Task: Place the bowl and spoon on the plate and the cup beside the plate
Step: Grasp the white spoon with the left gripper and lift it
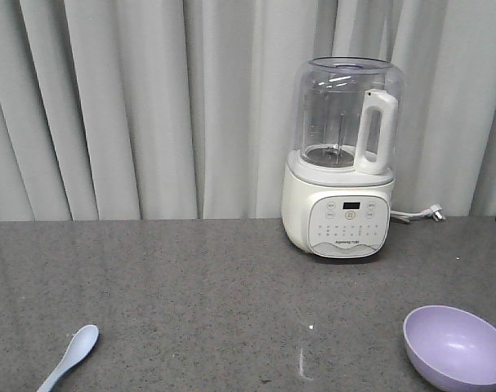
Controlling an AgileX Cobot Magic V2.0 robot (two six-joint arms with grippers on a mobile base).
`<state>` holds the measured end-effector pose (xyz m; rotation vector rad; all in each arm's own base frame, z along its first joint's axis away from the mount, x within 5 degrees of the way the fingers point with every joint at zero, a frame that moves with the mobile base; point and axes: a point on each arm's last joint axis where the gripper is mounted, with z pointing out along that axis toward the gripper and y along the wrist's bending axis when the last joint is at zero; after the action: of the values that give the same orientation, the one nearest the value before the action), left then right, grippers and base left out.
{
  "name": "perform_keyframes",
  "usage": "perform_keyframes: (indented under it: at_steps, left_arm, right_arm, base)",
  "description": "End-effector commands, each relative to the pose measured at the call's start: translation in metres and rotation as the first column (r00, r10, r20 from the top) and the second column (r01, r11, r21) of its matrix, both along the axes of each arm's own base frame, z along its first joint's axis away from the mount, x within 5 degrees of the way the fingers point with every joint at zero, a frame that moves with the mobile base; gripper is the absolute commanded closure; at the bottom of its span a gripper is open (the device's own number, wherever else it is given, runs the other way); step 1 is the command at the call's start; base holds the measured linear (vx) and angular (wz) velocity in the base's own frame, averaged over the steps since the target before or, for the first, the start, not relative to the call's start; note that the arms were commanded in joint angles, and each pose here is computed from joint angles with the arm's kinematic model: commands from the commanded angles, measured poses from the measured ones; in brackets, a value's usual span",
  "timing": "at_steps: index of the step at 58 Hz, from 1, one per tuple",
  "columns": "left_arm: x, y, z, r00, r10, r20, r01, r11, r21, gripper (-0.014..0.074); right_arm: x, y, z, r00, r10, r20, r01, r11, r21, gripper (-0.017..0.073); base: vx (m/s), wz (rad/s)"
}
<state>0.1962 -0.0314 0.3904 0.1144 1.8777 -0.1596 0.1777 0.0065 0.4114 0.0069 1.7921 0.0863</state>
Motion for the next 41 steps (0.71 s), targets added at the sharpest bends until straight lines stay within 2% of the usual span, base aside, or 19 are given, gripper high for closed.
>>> perform_keyframes:
  at_steps: [1,3,5,8,9,13,19,25,28,34,41]
  left_arm:
    - [0.001,-0.003,0.011,0.999,-0.027,0.033,0.027,1.0,0.0,-0.0015]
    - [0.003,-0.004,0.005,0.999,-0.05,-0.007,0.051,0.998,0.043,-0.0014]
    - [0.008,-0.006,-0.001,0.995,-0.071,-0.067,0.076,0.995,0.064,-0.0013]
    - [0.017,-0.01,-0.008,0.983,-0.09,-0.162,0.1,0.994,0.051,-0.0013]
    - [0.037,-0.014,-0.019,0.95,-0.1,-0.296,0.118,0.992,0.044,-0.0011]
    - [0.055,-0.017,-0.029,0.918,-0.102,-0.383,0.131,0.99,0.051,-0.0006]
    - [0.08,-0.018,-0.044,0.887,-0.073,-0.456,0.13,0.987,0.094,0.0004]
    - [0.097,-0.016,-0.063,0.843,-0.01,-0.538,0.081,0.991,0.109,0.0004]
    - [0.103,-0.016,-0.072,0.822,0.01,-0.569,0.056,0.994,0.098,0.0004]
    - [0.113,-0.018,-0.089,0.786,0.008,-0.619,0.066,0.993,0.097,0.0004]
    - [0.123,-0.022,-0.107,0.754,-0.022,-0.657,0.118,0.988,0.102,0.0004]
  right_arm:
    - [-0.002,0.0,0.019,0.993,-0.003,0.114,-0.002,0.999,0.048,-0.0139]
    - [-0.002,0.001,0.019,0.993,-0.002,0.114,-0.004,0.998,0.057,-0.0134]
    - [-0.002,0.001,0.019,0.993,-0.002,0.114,-0.005,0.998,0.061,-0.0128]
    - [-0.002,0.001,0.019,0.993,-0.002,0.114,-0.005,0.998,0.061,-0.0117]
    - [-0.002,0.001,0.019,0.994,-0.001,0.109,-0.006,0.998,0.061,-0.0097]
    - [-0.002,0.001,0.018,0.995,0.001,0.099,-0.007,0.998,0.061,-0.0081]
    - [-0.002,0.001,0.016,0.997,0.004,0.082,-0.009,0.998,0.055,-0.0055]
    - [-0.002,0.001,0.016,0.997,0.004,0.078,-0.008,0.999,0.05,-0.0035]
    - [-0.002,0.001,0.016,0.997,0.004,0.078,-0.008,0.999,0.05,-0.0031]
    - [-0.002,0.001,0.016,0.997,0.004,0.077,-0.008,0.999,0.048,-0.0031]
    - [-0.002,0.001,0.015,0.998,0.005,0.07,-0.007,0.999,0.034,-0.0031]
  base:
    - [0.0,0.0]
    - [0.0,0.0]
    - [0.0,0.0]
    - [0.0,0.0]
    - [0.0,0.0]
    - [0.0,0.0]
    - [0.0,0.0]
    - [0.0,0.0]
    - [0.0,0.0]
    - [0.0,0.0]
    - [0.0,0.0]
